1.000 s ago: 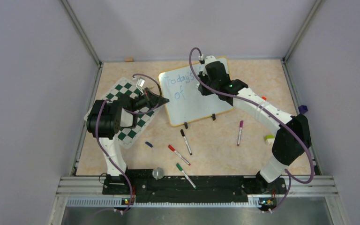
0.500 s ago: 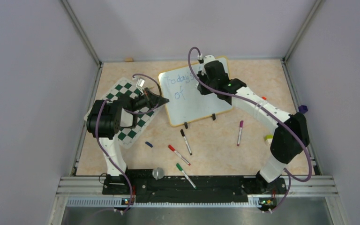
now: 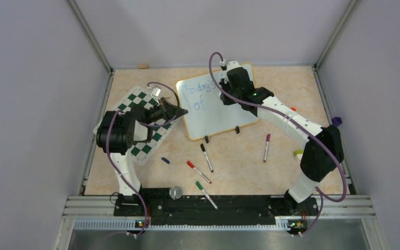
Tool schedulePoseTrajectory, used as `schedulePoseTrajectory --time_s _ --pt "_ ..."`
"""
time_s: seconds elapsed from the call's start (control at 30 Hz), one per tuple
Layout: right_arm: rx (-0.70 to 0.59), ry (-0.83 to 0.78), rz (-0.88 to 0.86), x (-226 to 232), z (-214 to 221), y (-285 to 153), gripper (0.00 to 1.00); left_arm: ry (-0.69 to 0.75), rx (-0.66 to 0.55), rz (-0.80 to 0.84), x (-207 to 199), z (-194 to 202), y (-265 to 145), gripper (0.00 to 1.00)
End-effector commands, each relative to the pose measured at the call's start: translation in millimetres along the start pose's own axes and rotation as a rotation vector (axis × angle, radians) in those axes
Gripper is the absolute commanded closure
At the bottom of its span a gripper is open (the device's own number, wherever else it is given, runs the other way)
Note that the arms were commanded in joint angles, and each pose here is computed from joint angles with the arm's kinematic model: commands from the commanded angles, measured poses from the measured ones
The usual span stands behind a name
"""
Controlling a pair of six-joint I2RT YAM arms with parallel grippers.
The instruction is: Write a sentence on the whiteboard
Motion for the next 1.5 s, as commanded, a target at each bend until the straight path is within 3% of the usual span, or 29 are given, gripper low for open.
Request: schedulePoseTrajectory --time_s 0.0,0.43,0.93,1.47 --pt "-0.050 0.004 -0.035 2 -18 -4 1.00 0.215 -0.037 0.050 -10 -15 -1 1.00" --pt "-0.054 0.002 0.017 -2 -21 -3 1.00 0.212 -0.036 0.052 -9 -15 -1 1.00" --pt "-0.125 0.017 -0.074 6 -35 -24 1.00 0.215 -0.037 0.052 -10 -16 -1 1.00" --pt "-0.044 -0.007 -0.071 -1 -5 -21 1.00 0.215 -0.037 0.053 -10 -16 0 1.00"
Point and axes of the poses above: each gripper's point midway between its finger pads, its own y axis out along the fingers, its own x axis along the line the jaws close on, z = x × y, the point moved 8 cm from there along -y, back along the fingers, and after that the axes turned 4 degrees about y, right-handed, at the moved point
